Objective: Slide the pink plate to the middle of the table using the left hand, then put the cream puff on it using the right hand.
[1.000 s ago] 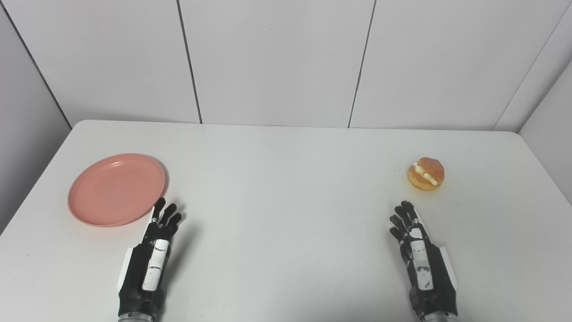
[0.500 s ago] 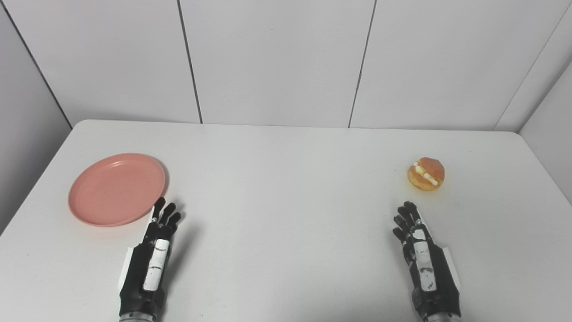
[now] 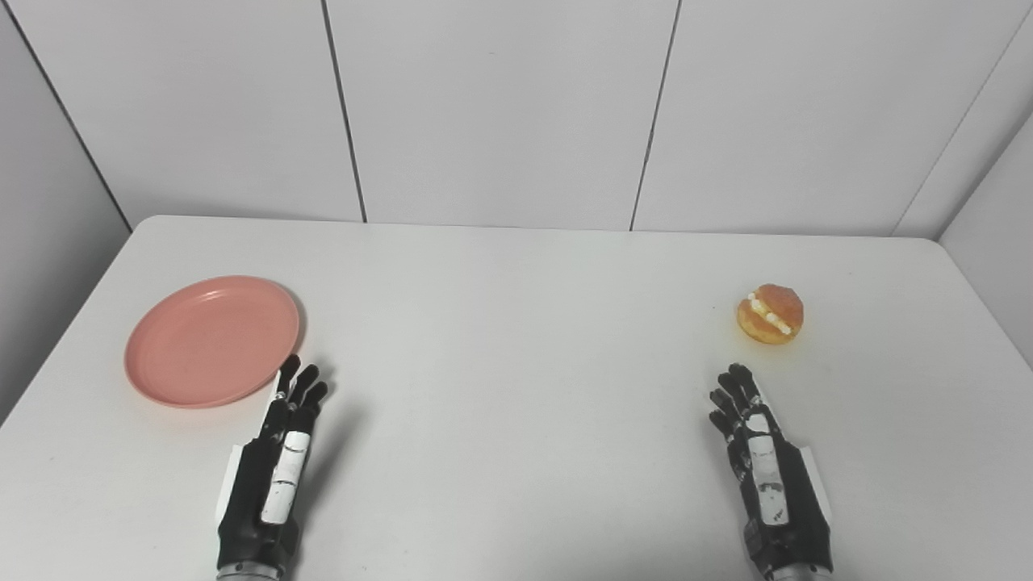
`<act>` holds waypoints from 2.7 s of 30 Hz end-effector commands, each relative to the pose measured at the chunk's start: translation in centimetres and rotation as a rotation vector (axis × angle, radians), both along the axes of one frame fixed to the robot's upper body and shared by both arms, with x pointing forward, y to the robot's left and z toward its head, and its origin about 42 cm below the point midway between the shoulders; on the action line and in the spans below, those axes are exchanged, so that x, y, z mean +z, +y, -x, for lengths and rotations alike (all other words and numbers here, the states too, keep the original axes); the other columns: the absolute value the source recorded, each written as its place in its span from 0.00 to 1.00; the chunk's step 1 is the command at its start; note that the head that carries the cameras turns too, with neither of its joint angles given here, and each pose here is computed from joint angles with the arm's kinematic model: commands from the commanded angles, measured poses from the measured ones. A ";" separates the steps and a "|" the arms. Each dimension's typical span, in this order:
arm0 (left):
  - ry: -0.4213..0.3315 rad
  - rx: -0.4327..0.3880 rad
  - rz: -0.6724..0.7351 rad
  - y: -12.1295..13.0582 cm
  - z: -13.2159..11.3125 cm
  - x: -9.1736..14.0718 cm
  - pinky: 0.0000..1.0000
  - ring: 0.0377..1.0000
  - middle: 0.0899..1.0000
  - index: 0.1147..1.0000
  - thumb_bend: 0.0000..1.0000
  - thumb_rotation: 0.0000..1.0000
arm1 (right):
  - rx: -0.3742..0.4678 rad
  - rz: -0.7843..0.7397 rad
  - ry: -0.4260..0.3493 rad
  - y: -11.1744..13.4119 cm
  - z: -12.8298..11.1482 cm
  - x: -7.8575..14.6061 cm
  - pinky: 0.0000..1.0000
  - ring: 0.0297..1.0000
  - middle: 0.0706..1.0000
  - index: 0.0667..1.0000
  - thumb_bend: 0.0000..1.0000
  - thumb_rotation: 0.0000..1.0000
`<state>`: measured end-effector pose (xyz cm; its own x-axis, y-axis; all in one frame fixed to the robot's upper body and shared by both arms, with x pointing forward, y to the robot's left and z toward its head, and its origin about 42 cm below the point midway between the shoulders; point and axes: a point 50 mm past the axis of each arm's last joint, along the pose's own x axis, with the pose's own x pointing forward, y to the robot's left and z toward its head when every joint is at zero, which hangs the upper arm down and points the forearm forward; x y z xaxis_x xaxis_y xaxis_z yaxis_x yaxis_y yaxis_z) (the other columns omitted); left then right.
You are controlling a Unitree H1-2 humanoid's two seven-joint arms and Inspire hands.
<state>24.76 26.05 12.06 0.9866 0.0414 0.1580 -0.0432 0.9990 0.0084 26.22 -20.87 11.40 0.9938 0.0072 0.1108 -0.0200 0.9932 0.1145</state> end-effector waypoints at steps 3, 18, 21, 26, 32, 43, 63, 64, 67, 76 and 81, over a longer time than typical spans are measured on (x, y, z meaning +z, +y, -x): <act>-0.006 -0.001 0.001 -1.4 -0.1 -0.6 0.98 0.94 0.96 0.97 0.79 0.87 | 0.004 0.007 -0.032 -1.1 -0.1 -0.3 0.97 0.95 0.95 0.94 0.88 0.94; -0.040 -0.011 -0.060 -4.2 -0.7 -3.3 0.96 0.95 0.98 0.98 0.67 0.89 | 0.015 0.019 -0.027 -4.4 -0.5 -3.9 0.97 0.95 0.96 0.96 0.86 0.98; -0.052 -0.009 -0.064 -4.7 -0.9 -3.8 0.95 0.95 0.98 1.00 0.67 0.89 | 0.017 0.013 -0.025 -4.8 -0.6 -4.4 0.97 0.95 0.96 0.96 0.85 0.97; -0.058 -0.010 -0.059 -5.3 -1.1 -4.5 0.94 0.95 0.98 0.99 0.66 0.87 | 0.017 0.003 -0.021 -5.3 -0.9 -5.1 0.98 0.96 0.96 0.97 0.83 0.97; -0.065 -0.008 -0.060 -5.8 -1.2 -4.8 0.94 0.95 0.97 0.99 0.65 0.85 | 0.021 0.002 -0.016 -5.8 -1.1 -5.5 1.00 0.98 0.98 0.99 0.82 0.99; -0.074 -0.008 -0.065 -5.9 -1.2 -5.1 0.93 0.94 0.96 0.97 0.63 0.84 | 0.030 0.006 -0.017 -5.9 -1.2 -6.0 1.00 0.99 0.99 0.99 0.82 1.00; -0.067 -0.012 -0.078 -5.9 -1.7 -5.9 0.92 0.93 0.96 0.96 0.64 0.85 | 0.034 0.000 -0.002 -6.0 -1.6 -6.7 1.00 0.99 0.99 0.99 0.81 1.00; -0.067 -0.012 -0.078 -5.9 -1.7 -5.9 0.92 0.93 0.96 0.96 0.64 0.85 | 0.035 0.000 -0.003 -6.0 -1.6 -6.7 1.00 0.99 0.99 0.99 0.81 1.00; -0.066 -0.014 -0.070 -6.0 -1.6 -5.9 0.92 0.93 0.95 0.96 0.65 0.84 | 0.039 0.006 -0.003 -6.0 -1.6 -6.6 1.00 0.98 0.99 0.99 0.81 1.00; -0.035 0.000 0.081 -6.1 -1.2 -4.2 0.94 0.91 0.93 0.91 0.75 0.84 | 0.049 0.014 -0.001 -6.3 -0.3 -6.2 0.99 0.97 0.99 0.99 0.81 1.00; -0.087 0.010 0.141 -5.3 -1.5 -1.6 0.94 0.90 0.90 0.85 0.82 0.81 | 0.058 0.036 0.000 -5.9 1.0 -5.7 0.95 0.94 0.97 0.96 0.80 1.00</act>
<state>26.07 23.44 11.91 0.9462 0.0959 0.3089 -0.0844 0.9952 -0.0503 29.33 -26.56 10.18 0.9614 0.0949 0.2581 -0.1109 0.9927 0.0481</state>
